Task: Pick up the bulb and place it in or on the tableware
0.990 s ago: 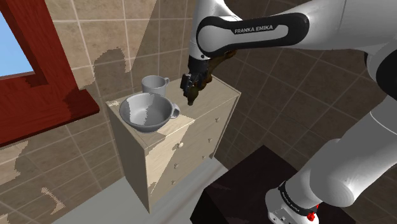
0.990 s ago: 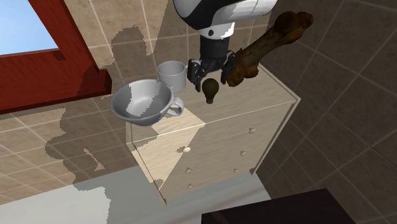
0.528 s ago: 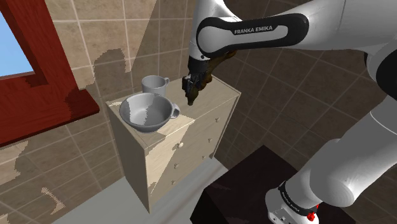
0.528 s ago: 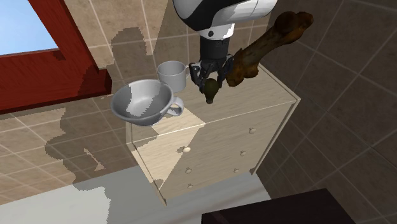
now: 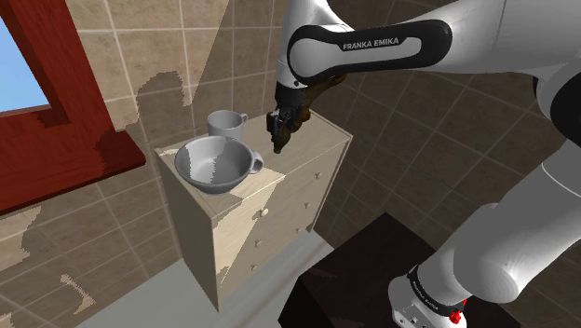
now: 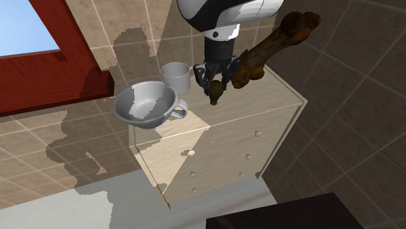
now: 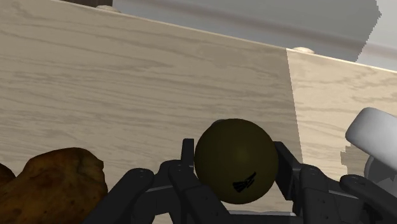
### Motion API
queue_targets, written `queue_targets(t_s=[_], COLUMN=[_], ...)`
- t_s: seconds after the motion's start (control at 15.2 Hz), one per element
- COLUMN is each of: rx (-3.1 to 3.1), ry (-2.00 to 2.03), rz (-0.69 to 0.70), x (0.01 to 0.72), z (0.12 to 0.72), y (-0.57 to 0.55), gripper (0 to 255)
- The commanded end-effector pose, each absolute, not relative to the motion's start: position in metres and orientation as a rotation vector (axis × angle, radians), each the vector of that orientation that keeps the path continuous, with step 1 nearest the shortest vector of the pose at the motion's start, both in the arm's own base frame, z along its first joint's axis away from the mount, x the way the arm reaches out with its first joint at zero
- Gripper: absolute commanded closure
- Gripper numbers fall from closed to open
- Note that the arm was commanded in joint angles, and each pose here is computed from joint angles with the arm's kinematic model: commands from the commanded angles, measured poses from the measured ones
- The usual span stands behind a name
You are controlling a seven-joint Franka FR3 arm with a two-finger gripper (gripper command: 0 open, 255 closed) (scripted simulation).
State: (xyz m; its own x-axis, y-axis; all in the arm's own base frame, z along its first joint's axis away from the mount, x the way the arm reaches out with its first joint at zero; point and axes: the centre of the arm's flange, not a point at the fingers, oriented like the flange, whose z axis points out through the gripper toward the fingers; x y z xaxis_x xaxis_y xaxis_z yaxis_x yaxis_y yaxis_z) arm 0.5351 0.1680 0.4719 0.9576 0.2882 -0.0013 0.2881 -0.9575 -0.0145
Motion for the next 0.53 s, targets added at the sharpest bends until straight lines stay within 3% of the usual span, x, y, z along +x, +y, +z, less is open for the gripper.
queue_targets(t_s=[0.0,0.46], rx=[-3.094,-3.094], ry=[-0.455,-0.455], rz=[0.005,0.005], x=[0.535,0.535], z=[0.472,0.509], y=[0.168,0.168], gripper=[255,255])
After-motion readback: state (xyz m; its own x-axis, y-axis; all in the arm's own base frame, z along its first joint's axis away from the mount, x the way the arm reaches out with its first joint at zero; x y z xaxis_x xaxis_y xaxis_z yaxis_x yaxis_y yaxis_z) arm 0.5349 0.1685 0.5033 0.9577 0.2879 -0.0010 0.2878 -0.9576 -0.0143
